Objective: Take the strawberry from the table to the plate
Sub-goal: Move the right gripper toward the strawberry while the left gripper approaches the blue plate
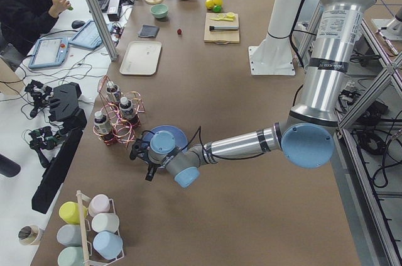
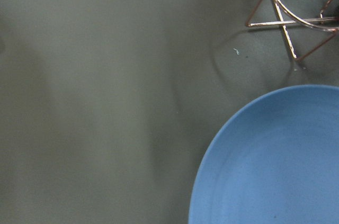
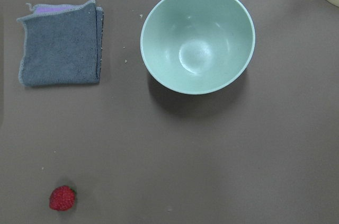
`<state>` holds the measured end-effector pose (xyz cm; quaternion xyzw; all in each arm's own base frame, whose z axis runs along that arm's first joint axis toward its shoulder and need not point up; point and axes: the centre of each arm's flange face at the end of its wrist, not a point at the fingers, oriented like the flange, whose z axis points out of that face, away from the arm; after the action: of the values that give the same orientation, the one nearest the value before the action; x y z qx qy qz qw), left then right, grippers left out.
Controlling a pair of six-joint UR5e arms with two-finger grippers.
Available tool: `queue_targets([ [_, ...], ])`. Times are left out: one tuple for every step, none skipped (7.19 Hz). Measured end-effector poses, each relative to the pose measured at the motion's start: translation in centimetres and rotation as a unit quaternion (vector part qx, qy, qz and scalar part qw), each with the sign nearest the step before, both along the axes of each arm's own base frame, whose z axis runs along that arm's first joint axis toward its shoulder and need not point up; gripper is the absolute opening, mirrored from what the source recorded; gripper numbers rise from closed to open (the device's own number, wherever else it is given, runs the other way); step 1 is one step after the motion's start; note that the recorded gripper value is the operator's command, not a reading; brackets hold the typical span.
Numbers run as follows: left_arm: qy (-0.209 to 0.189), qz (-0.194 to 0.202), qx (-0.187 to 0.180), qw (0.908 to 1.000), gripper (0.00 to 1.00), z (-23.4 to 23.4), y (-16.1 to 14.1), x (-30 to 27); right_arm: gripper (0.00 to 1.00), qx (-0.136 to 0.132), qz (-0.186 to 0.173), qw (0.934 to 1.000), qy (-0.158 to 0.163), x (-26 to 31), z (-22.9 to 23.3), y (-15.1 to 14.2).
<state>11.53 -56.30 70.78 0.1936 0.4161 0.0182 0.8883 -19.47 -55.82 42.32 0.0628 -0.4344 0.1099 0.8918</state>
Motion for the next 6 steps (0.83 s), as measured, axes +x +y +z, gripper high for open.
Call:
queue_targets([
  [-0.001,-0.005,0.002,1.0,0.98,0.1,0.3,1.2,1.0,0.0,0.0,1.0,0.0,0.0,0.0,0.0],
  [0.003,-0.013,0.002,0.9999,0.98,0.3,0.7,2.5,1.0,-0.001,0.001,1.0,0.0,0.0,0.0,0.0],
  [0.008,-0.018,0.0,0.9998,0.86,0.6,1.1,3.3,1.0,0.0,0.001,1.0,0.0,0.0,0.0,0.0],
  [0.011,-0.019,-0.002,0.9998,0.31,0.8,1.5,3.5,1.0,0.0,0.002,1.0,0.001,0.0,0.0,0.0],
  [0.016,-0.016,-0.003,0.9997,0.0,1.0,1.8,3.6,1.0,0.001,0.003,1.0,0.002,0.0,0.0,0.0],
  [0.02,-0.012,-0.005,0.9997,0.0,1.0,2.1,3.7,1.0,0.002,0.004,1.0,0.003,0.1,-0.1,0.0],
])
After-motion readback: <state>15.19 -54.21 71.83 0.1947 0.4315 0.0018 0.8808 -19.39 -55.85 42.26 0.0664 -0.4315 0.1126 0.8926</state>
